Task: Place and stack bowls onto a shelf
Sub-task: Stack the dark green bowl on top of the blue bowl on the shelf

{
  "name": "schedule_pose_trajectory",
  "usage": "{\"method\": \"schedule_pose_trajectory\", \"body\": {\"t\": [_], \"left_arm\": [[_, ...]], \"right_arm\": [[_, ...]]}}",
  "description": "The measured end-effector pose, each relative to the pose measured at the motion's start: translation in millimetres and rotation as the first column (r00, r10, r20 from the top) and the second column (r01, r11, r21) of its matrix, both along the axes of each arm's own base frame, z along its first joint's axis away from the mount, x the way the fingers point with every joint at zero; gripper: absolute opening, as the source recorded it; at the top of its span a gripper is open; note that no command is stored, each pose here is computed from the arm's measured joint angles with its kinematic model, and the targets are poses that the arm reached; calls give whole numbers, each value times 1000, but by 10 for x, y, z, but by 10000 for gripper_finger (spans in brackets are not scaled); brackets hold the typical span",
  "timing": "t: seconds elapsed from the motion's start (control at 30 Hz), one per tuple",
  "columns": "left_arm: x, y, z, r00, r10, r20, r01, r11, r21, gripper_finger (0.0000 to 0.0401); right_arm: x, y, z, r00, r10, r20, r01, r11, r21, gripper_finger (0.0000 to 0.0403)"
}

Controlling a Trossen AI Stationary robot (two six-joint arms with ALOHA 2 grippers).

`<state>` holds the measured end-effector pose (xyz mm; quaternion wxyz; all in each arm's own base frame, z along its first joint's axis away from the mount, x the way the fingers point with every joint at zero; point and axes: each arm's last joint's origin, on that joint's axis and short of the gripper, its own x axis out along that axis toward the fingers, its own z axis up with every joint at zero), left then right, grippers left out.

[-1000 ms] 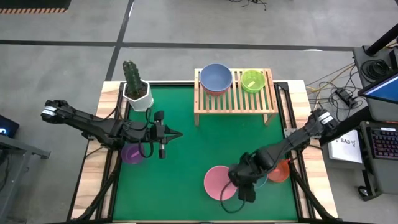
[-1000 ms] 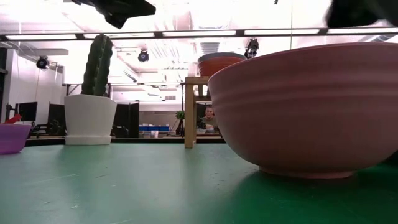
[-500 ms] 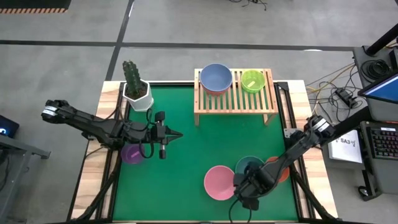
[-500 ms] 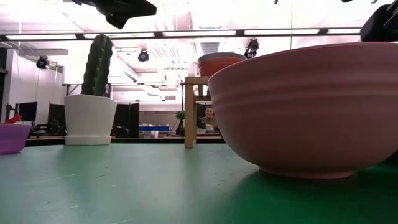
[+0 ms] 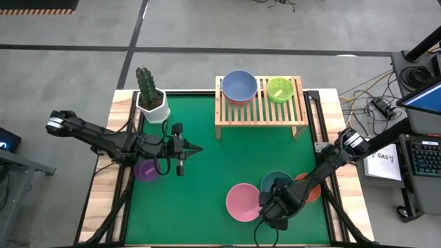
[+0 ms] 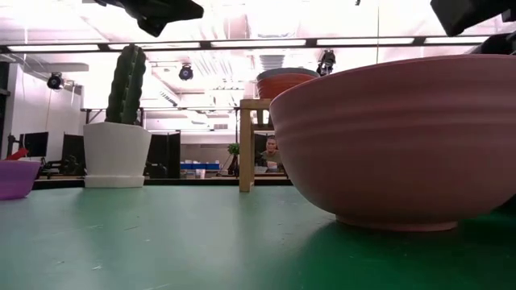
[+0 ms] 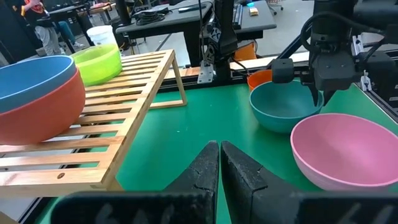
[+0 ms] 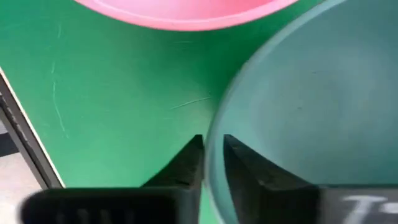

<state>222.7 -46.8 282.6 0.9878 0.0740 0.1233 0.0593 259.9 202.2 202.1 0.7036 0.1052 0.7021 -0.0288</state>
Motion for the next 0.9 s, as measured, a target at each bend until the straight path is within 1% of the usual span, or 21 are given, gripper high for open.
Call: {"method": "schedule_pose_trajectory", "body": {"t": [0.03,0.1,0.27,0.47,0.6,0.9], "left_arm": [[0,0,0,1000,0,0,0,1000,0,0],[0,0,1,1000,0,1,0,1000,0,0],[1,0,5,1000,0,5,0,1000,-1,0],[3,-1,14,1000,0,15,0,1000,-4,0],[5,-1,20,1000,0,21,0,1000,-5,0],[11,-2,45,999,-3,45,3,1000,6,0]], "right_arm": [[-2,-1,5,1000,0,0,0,1000,1,29],[-6,-4,21,1000,-2,1,1,1000,4,15],[-45,-30,142,1000,-7,16,6,999,35,10],[-138,-149,410,998,-27,51,23,996,85,9],[-179,-294,629,991,-53,124,38,993,114,9],[-236,-639,1009,945,-29,326,-2,996,94,9]]}}
